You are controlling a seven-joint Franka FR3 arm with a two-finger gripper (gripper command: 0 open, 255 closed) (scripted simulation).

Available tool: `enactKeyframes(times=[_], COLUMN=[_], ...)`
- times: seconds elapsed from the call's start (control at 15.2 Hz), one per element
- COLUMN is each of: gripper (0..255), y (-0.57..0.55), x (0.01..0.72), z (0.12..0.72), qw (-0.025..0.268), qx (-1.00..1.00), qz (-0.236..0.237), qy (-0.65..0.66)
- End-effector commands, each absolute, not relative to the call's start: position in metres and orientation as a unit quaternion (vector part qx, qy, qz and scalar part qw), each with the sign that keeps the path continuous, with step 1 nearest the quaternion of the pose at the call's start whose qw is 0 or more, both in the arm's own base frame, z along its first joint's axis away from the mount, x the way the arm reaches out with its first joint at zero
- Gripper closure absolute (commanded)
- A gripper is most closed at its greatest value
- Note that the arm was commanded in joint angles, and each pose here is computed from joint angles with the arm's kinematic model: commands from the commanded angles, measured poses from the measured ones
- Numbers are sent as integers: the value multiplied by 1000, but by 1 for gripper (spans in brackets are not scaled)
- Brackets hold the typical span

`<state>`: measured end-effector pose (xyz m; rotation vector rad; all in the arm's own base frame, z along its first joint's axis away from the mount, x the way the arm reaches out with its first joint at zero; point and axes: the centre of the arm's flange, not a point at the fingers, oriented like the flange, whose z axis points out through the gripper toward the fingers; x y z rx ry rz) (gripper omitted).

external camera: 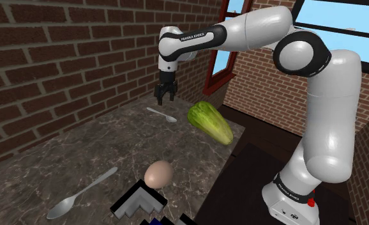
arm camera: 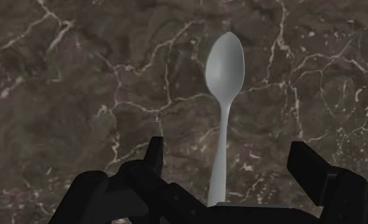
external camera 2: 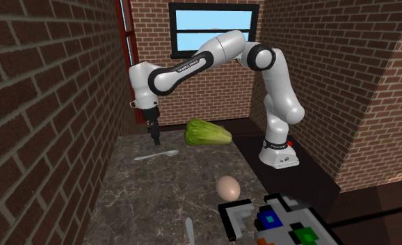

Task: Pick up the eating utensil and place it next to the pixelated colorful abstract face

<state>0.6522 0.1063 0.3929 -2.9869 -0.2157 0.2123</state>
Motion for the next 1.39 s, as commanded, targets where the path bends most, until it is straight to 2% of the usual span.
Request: enactKeyframes(times=[0.0,0.59,1.12,1.19,1.32], gripper=[0,0,0,255,255], y=[119,129,129,129,129], x=[673,676,676,676,676], z=[379,333,333,333,333], qw=[70,69,69,69,69], qx=[-992,-991,-991,-991,-991], qz=[75,77,77,77,77], qy=[-79,-82,-82,-82,-82])
